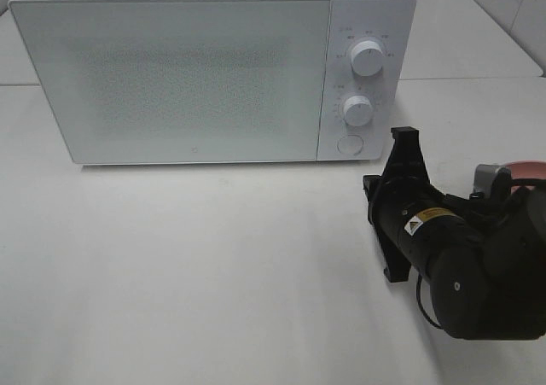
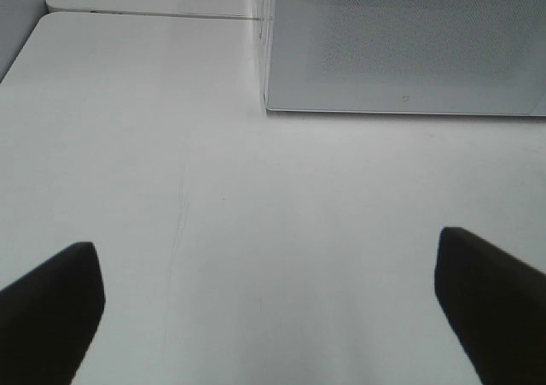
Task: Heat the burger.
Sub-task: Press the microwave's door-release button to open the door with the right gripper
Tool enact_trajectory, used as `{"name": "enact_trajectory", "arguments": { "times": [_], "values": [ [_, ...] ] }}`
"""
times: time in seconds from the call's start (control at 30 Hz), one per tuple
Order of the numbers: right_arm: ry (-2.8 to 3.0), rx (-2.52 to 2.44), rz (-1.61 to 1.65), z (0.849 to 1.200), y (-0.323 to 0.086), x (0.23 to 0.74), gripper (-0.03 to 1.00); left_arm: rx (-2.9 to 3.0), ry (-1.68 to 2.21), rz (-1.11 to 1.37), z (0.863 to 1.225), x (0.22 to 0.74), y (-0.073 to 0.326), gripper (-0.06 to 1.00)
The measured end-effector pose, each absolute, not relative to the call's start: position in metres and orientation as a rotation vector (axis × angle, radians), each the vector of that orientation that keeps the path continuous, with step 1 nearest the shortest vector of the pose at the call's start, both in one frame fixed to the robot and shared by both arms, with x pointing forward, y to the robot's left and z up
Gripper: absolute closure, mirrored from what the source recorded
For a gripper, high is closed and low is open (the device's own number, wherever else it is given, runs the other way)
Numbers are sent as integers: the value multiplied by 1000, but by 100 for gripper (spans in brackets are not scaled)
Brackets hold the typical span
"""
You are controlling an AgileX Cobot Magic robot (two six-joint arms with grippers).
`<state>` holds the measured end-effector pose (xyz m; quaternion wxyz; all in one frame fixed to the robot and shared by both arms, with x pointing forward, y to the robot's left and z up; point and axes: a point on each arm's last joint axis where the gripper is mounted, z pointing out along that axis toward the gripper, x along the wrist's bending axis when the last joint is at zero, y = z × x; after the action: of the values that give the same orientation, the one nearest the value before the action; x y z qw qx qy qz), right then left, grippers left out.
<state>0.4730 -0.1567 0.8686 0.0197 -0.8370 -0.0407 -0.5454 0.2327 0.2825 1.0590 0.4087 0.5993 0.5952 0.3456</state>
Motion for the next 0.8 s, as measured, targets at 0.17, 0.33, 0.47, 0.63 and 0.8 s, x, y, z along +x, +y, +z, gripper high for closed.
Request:
{"name": "enact_trajectory", "arguments": {
  "times": [0.17, 0.33, 0.47, 0.63, 0.8],
  "values": [
    [-101, -2603, -1680, 863, -154, 487, 95, 1510, 1500, 871, 1059, 233, 282, -5],
    [-39, -2604, -1677, 865, -156, 506, 95, 1510, 1500, 871, 1059, 233, 282, -5],
    [-11, -2610, -1686, 863, -156, 522, 95, 1510, 1500, 871, 1059, 233, 282, -5],
    [-3, -2623, -1651, 856, -153, 535, 95, 1510, 1500, 871, 1059, 233, 282, -5],
    [-12, -2611, -1652, 853, -146, 543, 95, 1510, 1500, 871, 1059, 233, 282, -5]
  ]
}}
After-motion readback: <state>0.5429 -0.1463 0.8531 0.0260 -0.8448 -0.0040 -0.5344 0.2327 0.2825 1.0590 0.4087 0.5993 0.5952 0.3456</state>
